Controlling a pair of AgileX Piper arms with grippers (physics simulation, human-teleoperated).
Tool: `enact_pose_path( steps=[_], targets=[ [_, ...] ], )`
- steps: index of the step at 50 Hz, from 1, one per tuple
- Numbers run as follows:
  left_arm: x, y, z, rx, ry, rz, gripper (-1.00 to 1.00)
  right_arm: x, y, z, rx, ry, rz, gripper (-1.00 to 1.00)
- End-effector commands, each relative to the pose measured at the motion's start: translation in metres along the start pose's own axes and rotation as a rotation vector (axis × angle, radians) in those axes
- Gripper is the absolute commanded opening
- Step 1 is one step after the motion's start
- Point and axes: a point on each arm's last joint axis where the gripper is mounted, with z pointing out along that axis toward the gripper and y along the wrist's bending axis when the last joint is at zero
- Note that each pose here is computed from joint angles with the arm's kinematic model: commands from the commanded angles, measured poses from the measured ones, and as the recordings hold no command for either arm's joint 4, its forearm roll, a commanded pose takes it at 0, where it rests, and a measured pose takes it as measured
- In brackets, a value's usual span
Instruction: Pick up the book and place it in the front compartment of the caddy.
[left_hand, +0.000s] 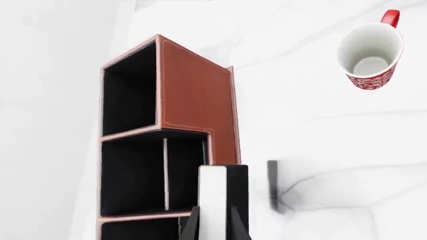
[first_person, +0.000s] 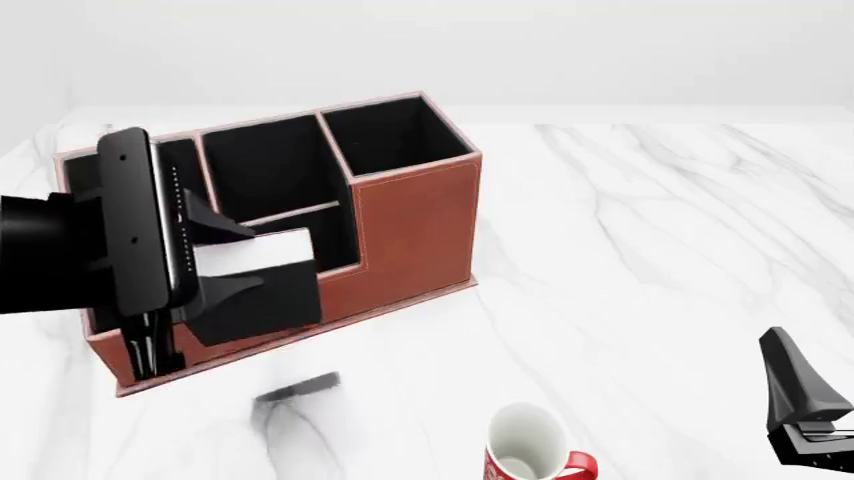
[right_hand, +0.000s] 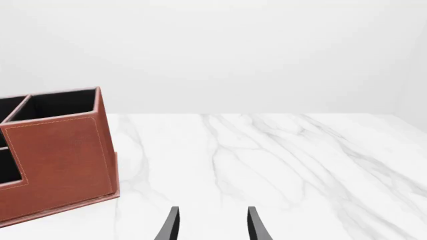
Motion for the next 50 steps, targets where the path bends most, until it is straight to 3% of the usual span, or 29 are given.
enact_pose_path(
  steps=[1, 11, 25, 37, 50],
  targets=[
    [-0.012, 0.024, -0.014, -0.056, -0.006, 0.058, -1.0, 0.0, 0.0, 0.0, 0.0, -0.001, 0.0, 1.0],
    [-0.023, 0.053, -0.016, -0.1, 0.011, 0.087, -1.0, 0.0, 0.0, 0.0, 0.0, -0.001, 0.0, 1.0],
    [-0.021, 0.076, -0.005, -0.135, 0.048, 0.105, -1.0, 0.0, 0.0, 0.0, 0.0, -0.001, 0.0, 1.0],
    [-0.023, 0.09, 0.0, -0.154, 0.06, 0.101, -1.0, 0.0, 0.0, 0.0, 0.0, -0.001, 0.0, 1.0],
    [-0.025, 0.092, 0.012, -0.16, 0.052, 0.122, -1.0, 0.0, 0.0, 0.0, 0.0, -0.001, 0.0, 1.0]
  ],
)
